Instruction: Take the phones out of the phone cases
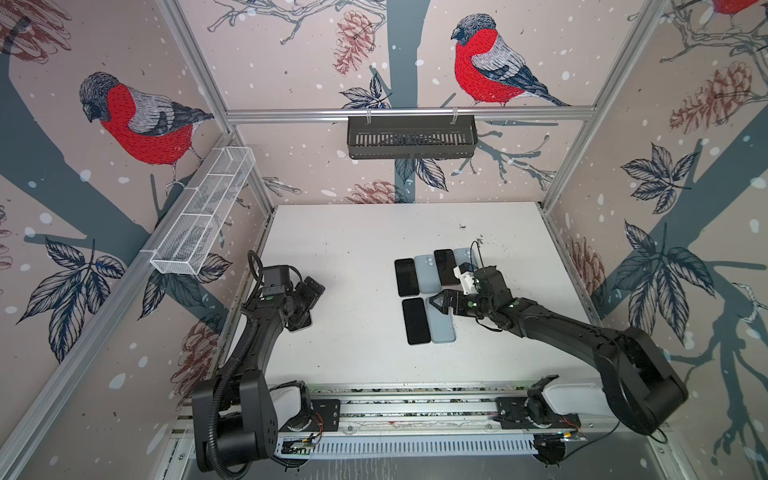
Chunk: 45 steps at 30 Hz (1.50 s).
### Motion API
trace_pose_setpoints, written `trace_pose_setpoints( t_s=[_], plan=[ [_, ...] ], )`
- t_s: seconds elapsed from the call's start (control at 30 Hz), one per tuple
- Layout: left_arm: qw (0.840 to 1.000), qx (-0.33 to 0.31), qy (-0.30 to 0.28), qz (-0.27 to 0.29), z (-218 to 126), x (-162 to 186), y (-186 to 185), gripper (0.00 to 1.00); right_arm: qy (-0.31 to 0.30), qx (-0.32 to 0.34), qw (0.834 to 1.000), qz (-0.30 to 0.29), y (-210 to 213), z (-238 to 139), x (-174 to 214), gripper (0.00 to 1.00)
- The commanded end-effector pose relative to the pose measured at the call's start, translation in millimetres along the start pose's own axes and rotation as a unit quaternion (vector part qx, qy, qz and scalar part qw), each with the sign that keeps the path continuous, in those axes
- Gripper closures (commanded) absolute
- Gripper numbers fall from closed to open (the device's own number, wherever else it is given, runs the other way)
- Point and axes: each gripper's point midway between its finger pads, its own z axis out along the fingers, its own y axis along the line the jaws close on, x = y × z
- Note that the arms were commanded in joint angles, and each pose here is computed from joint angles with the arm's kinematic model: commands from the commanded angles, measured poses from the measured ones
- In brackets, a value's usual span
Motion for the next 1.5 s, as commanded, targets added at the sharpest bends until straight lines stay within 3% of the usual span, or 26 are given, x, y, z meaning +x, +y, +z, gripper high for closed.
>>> trace_pose_setpoints(
  t_s=[0.0, 0.27, 0.5, 0.8, 1.47],
  plan=[
    [0.993, -0.109, -0.010, 0.046, -17, -7, 30, 0.04, -0.014, -0.010, 1.000, -0.008, 9, -2, -10, 0.00],
    [0.957, -0.253, 0.016, 0.142, -18, -44, 47, 0.03, -0.021, -0.014, 1.000, -0.020, 18, -1, -26, 0.00],
    [0.933, -0.280, 0.052, 0.220, 6, -65, 48, 0.03, -0.020, -0.016, 0.999, -0.029, 26, 4, -36, 0.00],
    [0.943, -0.219, 0.087, 0.235, 36, -56, 43, 0.03, -0.019, -0.022, 0.999, -0.036, 36, 9, -44, 0.00],
    [0.944, -0.226, 0.106, 0.215, 54, -58, 65, 0.04, -0.016, -0.023, 0.999, -0.039, 45, 16, -48, 0.00]
  ],
)
